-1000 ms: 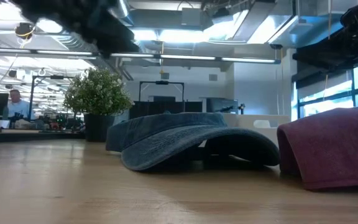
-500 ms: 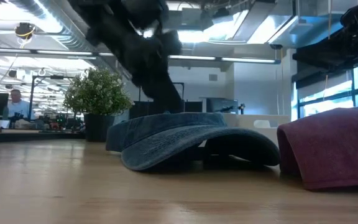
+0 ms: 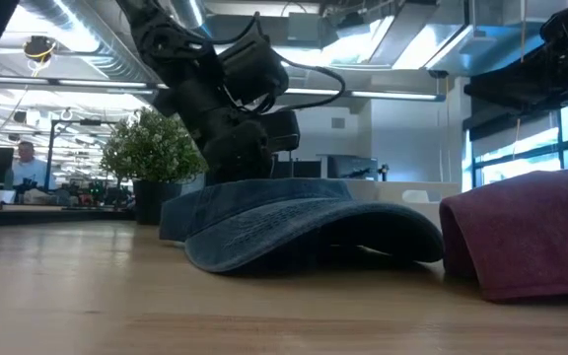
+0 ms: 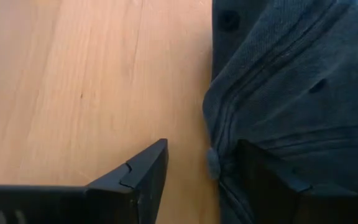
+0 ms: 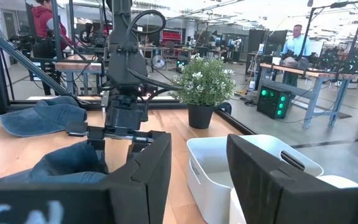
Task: Pick & Place hat
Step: Put the right black cap into the gray bin
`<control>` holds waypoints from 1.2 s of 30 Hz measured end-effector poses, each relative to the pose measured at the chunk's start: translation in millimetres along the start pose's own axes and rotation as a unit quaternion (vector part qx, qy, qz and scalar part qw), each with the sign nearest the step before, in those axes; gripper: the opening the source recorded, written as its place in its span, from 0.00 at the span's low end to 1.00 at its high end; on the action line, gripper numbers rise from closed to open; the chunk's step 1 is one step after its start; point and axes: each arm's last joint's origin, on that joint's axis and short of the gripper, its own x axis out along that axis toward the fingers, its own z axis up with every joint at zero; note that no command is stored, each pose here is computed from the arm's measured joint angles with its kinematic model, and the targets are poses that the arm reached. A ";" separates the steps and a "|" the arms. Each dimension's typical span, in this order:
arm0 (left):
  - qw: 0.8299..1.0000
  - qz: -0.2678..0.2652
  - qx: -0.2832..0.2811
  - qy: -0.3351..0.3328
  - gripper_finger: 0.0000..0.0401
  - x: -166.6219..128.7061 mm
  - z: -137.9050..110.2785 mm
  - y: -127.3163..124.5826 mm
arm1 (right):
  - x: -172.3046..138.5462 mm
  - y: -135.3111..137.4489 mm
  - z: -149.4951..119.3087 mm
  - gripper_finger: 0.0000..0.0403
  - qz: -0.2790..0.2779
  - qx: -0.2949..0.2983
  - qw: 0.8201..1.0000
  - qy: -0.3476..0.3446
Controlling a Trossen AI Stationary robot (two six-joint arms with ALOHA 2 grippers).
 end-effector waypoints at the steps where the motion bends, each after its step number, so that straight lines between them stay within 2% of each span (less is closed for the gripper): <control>1: 1.000 0.005 0.000 0.003 0.46 0.2 -0.6 0.1 | 0.0 0.0 0.0 0.39 0.000 0.000 1.000 0.000; 7: 0.998 0.060 0.004 0.028 0.37 0.2 -6.6 2.3 | 0.0 0.0 0.0 0.39 0.000 -0.001 1.000 0.000; 17: 0.998 0.058 0.022 0.008 0.06 -5.0 -2.3 2.9 | 0.0 0.0 0.0 0.39 0.000 -0.020 1.000 0.000; 23: 0.998 0.056 -0.029 -0.007 0.06 -25.5 3.9 3.0 | 0.0 0.0 -0.1 0.39 0.000 -0.024 1.000 0.000; 27: 0.993 0.045 -0.087 -0.058 0.06 -57.5 19.6 2.9 | 0.0 0.0 0.0 0.39 0.000 -0.024 1.000 0.000; 30: 0.989 0.012 -0.124 -0.085 0.06 -81.7 27.7 4.7 | 0.0 0.0 0.0 0.39 0.000 -0.024 1.000 0.000; 32: 0.982 -0.013 -0.143 -0.119 0.06 -102.5 35.3 4.5 | 0.0 0.0 -0.1 0.39 0.000 -0.024 1.000 0.000; 36: 0.967 -0.026 -0.173 -0.186 0.06 -141.3 45.1 7.2 | 0.0 0.0 0.0 0.39 0.000 -0.024 1.000 0.000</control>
